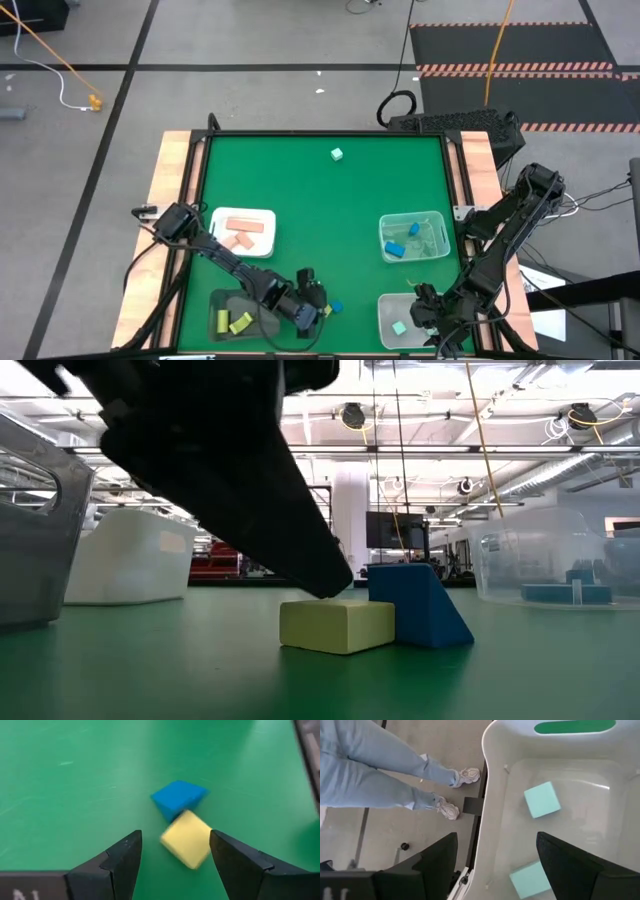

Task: Sort & place blocks by color
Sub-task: Put the green block into the black bin, then put the blue block into the transparent bin

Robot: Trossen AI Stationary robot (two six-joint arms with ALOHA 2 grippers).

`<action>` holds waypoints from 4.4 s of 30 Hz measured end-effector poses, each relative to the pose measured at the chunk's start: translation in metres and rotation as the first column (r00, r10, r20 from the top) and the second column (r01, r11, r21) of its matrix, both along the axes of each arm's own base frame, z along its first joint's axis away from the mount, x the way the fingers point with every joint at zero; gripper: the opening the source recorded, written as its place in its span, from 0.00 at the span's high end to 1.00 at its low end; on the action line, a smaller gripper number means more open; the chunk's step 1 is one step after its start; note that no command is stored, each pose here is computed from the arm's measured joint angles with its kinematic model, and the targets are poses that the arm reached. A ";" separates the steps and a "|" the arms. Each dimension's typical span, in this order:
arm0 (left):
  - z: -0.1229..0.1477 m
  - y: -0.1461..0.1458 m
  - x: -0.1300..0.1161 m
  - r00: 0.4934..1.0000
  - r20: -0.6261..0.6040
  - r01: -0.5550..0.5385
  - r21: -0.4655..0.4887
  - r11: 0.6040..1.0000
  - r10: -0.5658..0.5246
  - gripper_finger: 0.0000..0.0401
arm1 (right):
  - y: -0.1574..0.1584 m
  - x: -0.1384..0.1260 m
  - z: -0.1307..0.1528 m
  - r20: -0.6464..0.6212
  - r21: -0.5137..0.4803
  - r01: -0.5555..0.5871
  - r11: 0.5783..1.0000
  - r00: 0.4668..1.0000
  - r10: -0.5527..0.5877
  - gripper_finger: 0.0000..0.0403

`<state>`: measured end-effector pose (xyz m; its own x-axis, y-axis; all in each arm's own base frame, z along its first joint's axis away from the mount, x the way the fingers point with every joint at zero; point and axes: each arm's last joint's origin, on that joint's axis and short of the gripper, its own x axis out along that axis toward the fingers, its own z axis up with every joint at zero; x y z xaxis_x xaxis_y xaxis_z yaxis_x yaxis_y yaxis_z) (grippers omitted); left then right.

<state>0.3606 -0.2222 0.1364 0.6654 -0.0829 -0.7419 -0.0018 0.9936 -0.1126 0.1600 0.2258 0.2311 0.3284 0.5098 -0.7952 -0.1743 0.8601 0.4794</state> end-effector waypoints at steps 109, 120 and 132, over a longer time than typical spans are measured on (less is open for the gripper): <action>0.109 -0.030 -0.177 0.921 -0.334 -0.207 0.020 0.978 0.202 0.87 | -0.122 0.121 0.016 0.455 -0.050 0.493 0.869 0.785 -0.420 0.35; 0.108 -0.029 -0.172 0.908 -0.343 -0.258 -0.006 0.966 0.240 0.93 | -0.103 0.146 -0.021 0.392 0.012 0.372 0.928 0.852 -0.346 0.35; 0.110 -0.019 -0.152 0.891 -0.328 -0.352 -0.069 0.933 0.312 0.65 | -0.074 0.159 -0.055 0.429 0.028 0.093 0.995 0.898 -0.096 0.35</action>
